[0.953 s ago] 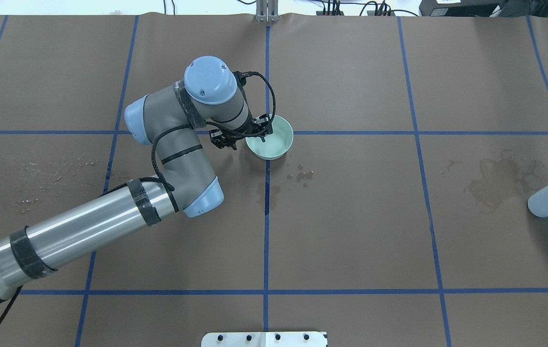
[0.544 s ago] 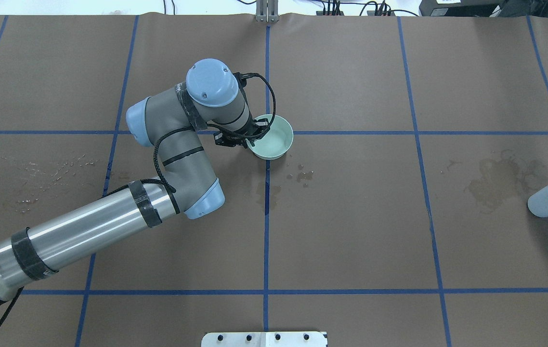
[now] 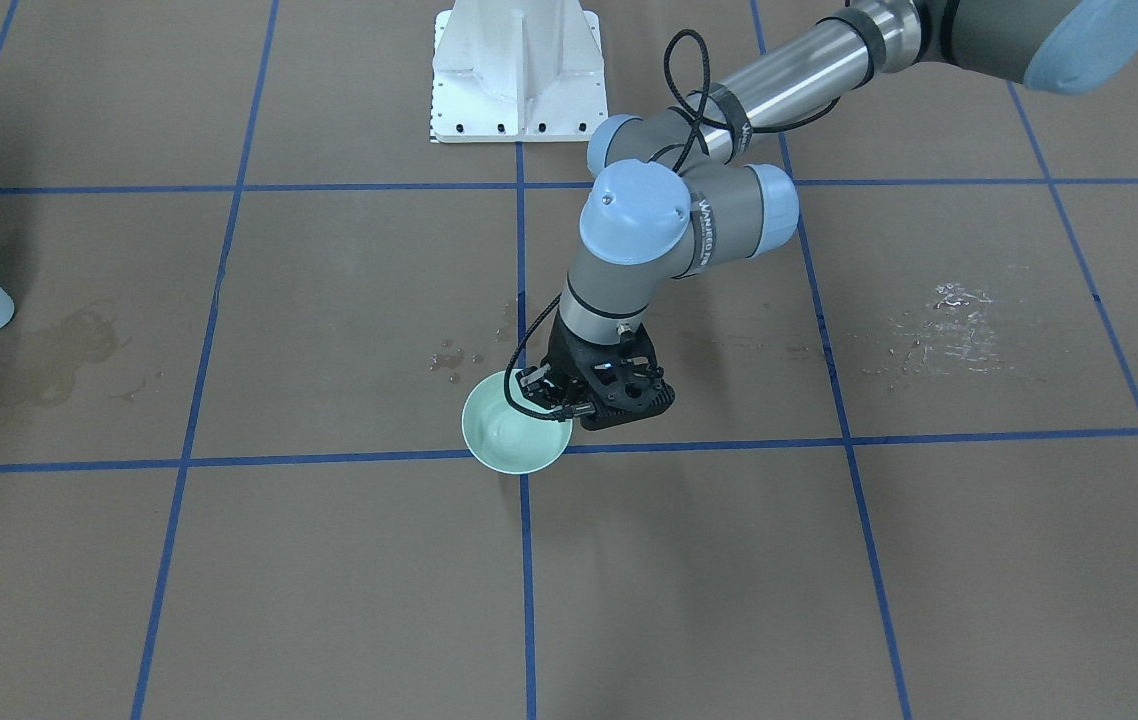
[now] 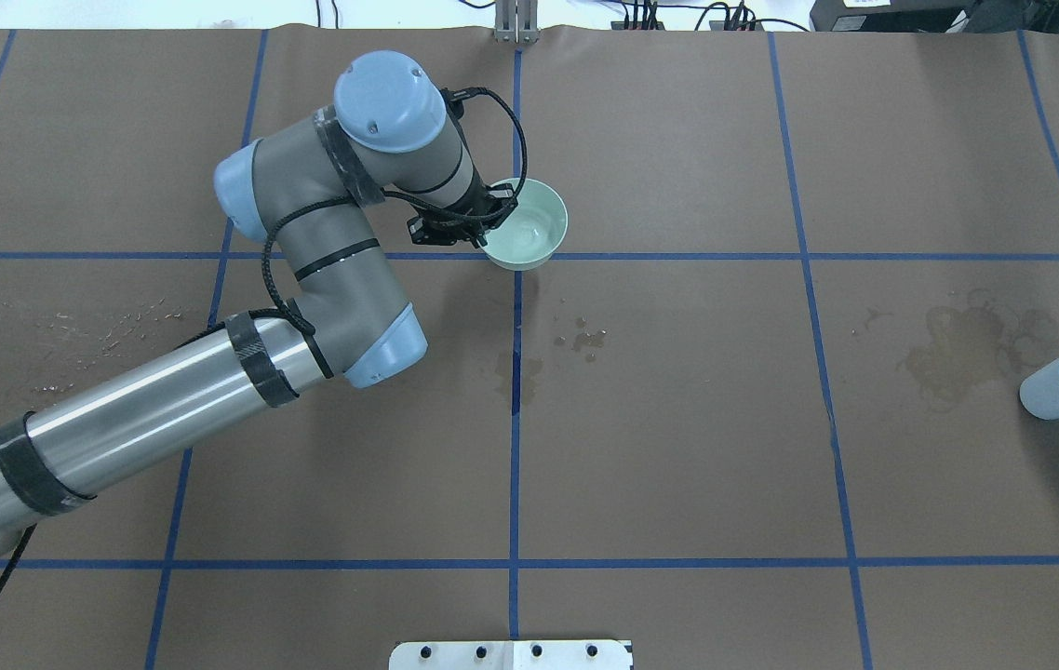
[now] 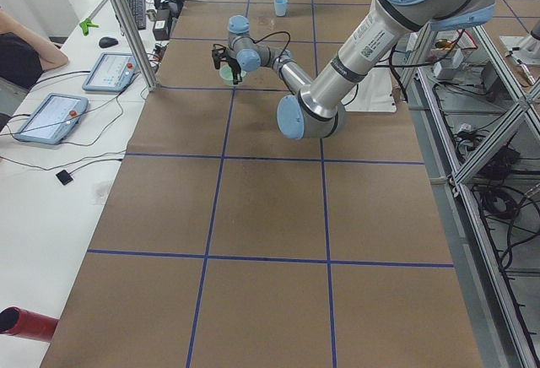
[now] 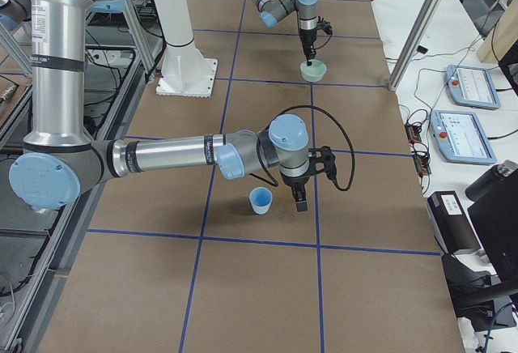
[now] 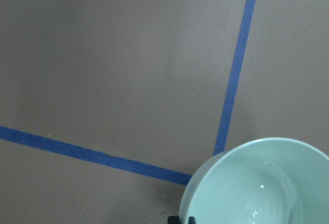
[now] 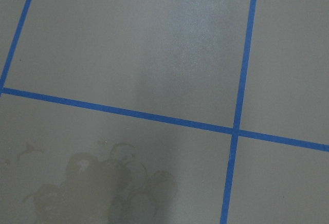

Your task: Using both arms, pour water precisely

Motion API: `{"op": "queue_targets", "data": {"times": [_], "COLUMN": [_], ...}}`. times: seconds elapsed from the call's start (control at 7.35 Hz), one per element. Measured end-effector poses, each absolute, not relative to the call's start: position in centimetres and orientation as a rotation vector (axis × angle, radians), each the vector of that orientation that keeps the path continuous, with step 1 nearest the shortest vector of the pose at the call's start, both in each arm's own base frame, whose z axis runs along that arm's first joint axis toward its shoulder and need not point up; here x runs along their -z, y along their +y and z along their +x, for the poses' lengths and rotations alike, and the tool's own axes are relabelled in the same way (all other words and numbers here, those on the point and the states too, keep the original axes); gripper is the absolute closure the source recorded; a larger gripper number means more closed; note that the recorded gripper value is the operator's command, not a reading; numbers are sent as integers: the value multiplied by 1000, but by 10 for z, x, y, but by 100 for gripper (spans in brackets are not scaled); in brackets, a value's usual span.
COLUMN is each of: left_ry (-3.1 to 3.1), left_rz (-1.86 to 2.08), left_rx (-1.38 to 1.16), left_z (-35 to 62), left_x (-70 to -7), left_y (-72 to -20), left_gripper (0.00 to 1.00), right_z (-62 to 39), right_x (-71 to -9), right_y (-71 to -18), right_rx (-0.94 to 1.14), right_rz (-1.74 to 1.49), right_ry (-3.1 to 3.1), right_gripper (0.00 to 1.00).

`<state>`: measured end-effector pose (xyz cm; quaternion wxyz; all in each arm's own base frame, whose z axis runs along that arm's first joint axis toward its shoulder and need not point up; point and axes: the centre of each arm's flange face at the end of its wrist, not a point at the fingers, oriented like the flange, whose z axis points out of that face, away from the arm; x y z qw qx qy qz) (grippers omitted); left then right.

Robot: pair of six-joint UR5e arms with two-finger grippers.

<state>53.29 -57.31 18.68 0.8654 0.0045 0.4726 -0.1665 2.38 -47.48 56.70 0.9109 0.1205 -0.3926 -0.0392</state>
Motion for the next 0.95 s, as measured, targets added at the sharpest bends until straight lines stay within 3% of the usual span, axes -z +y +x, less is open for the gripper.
{"op": "queue_targets", "data": {"times": [0.27, 0.95], "left_ry": [978, 828], "left_rz": [24, 105], "left_rx": [282, 38], "left_z": [432, 189], "left_x": [-253, -492], "left_y": [-573, -533], "left_gripper": [100, 100], "right_z": [18, 24], "right_x": [-571, -593], "right_y": [-474, -462], "right_rx": [108, 177], "right_rz": [229, 119], "right_ry": [-818, -772], "right_gripper": [1, 1]}}
